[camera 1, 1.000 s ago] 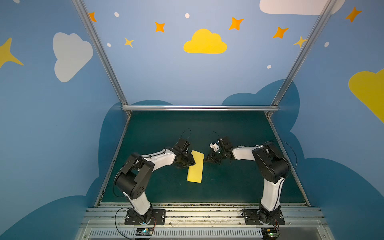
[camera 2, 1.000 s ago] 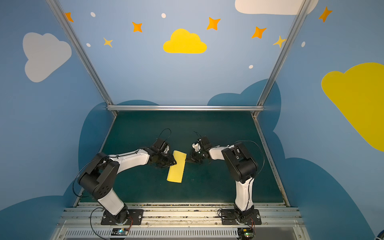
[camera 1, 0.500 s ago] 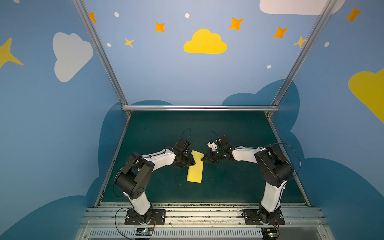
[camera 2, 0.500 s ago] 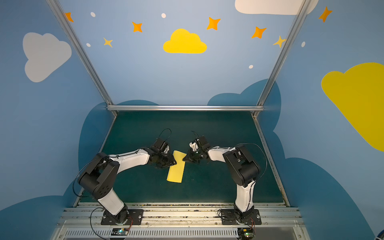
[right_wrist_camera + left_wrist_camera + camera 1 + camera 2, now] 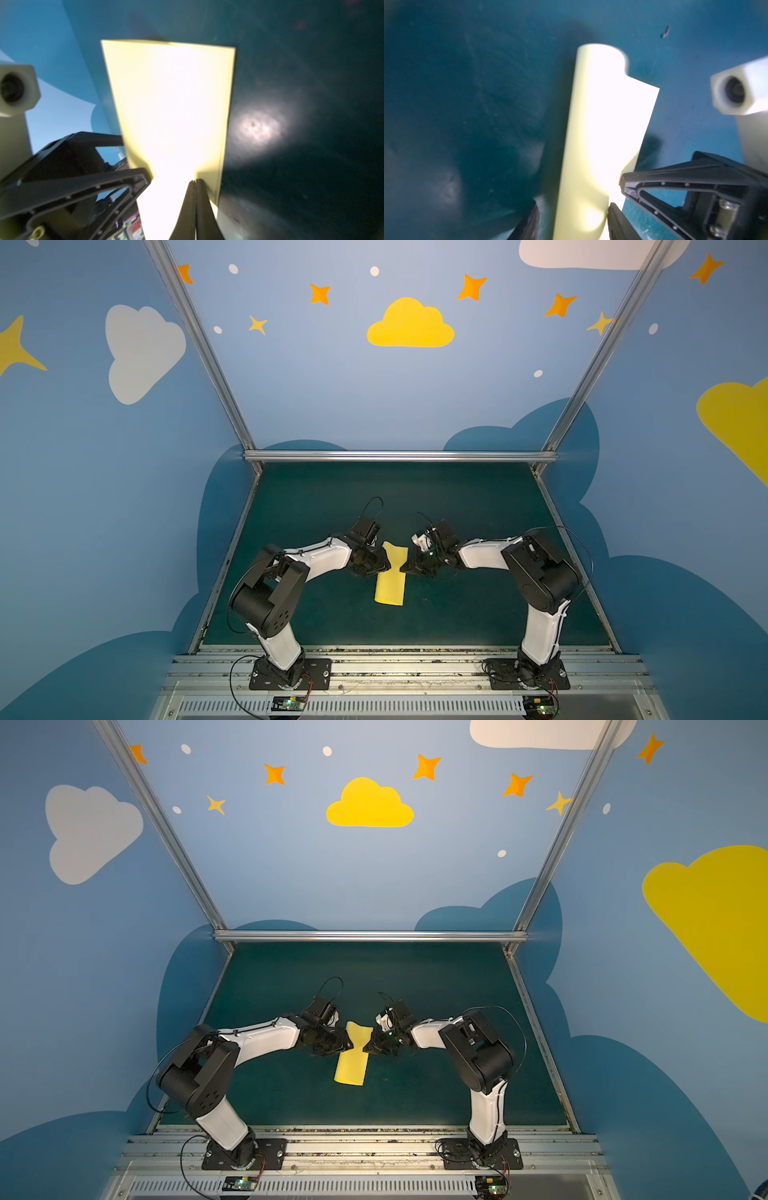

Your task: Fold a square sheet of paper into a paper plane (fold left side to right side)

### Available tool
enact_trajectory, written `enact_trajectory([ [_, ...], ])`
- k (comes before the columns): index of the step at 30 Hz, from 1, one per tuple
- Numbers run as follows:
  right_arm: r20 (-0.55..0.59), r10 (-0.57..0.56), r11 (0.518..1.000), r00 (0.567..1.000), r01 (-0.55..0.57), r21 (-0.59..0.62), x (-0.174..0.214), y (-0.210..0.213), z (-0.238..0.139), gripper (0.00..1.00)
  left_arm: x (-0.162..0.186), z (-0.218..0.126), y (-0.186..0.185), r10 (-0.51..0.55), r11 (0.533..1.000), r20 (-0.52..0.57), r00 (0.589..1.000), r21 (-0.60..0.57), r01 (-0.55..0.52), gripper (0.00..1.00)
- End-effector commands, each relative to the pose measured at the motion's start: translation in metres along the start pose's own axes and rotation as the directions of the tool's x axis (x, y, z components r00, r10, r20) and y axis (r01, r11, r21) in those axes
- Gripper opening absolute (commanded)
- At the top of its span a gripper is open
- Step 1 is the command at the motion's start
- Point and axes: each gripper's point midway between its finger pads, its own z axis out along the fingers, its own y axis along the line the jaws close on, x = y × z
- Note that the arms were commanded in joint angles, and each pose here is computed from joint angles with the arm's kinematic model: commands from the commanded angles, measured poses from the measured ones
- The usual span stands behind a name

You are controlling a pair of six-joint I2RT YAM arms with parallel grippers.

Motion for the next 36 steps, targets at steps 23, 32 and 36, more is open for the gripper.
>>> enact_trajectory([
  [23,-0.01,0.094,0.982,0.996,-0.091,0.163,0.023,-0.063,0.018,0.0,-0.002,-0.047,-0.062,0.144,0.941,-0.056,0.988,0.316,-0.12,0.16],
  [32,-0.013,0.109,0.978,0.994,-0.105,0.179,0.028,-0.071,0.021,0.0,0.013,-0.01,-0.012,0.048,0.982,-0.1,0.994,0.189,-0.028,0.08],
  [36,-0.015,0.117,0.977,0.993,-0.113,0.182,0.03,-0.075,0.023,0.0,0.016,-0.004,0.012,-0.008,0.989,-0.087,0.996,0.145,0.021,0.07],
])
